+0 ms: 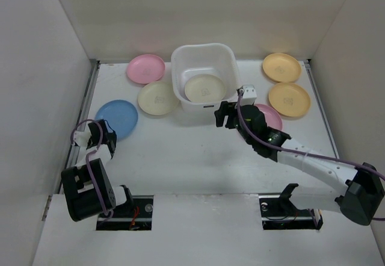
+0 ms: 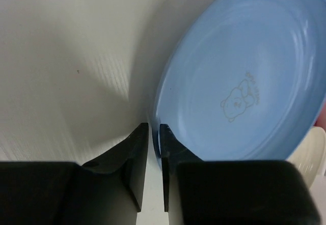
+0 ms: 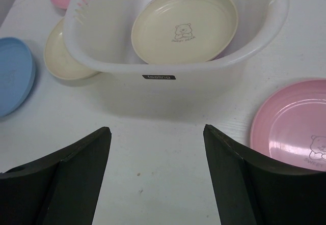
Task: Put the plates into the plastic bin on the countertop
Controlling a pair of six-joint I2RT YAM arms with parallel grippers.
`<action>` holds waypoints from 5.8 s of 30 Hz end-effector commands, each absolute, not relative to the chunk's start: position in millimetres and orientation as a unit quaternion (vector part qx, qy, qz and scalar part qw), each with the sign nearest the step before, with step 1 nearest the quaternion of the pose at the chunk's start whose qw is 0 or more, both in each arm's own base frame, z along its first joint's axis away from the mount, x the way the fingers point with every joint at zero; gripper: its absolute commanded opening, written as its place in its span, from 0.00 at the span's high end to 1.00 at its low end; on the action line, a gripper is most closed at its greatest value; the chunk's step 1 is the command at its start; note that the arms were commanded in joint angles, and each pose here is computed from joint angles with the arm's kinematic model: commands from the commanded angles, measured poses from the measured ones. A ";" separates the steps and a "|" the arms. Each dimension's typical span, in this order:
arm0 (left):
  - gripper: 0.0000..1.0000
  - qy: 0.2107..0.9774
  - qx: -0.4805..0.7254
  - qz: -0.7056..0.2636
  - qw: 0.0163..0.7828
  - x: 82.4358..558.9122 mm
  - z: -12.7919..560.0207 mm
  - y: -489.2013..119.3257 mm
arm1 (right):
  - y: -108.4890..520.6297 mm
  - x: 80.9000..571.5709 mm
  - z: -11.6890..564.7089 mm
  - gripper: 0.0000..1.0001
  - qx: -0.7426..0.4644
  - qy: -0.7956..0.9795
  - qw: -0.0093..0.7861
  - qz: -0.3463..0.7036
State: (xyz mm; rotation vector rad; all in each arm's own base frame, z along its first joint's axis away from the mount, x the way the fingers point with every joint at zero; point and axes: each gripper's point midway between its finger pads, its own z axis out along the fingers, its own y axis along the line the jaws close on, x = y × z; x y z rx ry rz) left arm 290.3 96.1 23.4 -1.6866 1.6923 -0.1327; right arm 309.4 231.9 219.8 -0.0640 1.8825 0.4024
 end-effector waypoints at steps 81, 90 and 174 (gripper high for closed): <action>0.00 0.757 0.011 -0.216 0.617 409.3 350.4 -238.8 | -1.3 279.0 67.5 0.25 0.460 0.800 0.383 0.046; 0.00 0.769 -0.042 -0.205 0.604 387.0 317.3 -188.0 | 0.4 300.3 43.5 0.35 0.467 0.808 0.351 0.076; 0.10 0.769 -0.389 -0.184 0.474 396.0 99.0 -30.6 | 212.2 407.4 307.0 0.20 0.060 0.755 0.629 0.177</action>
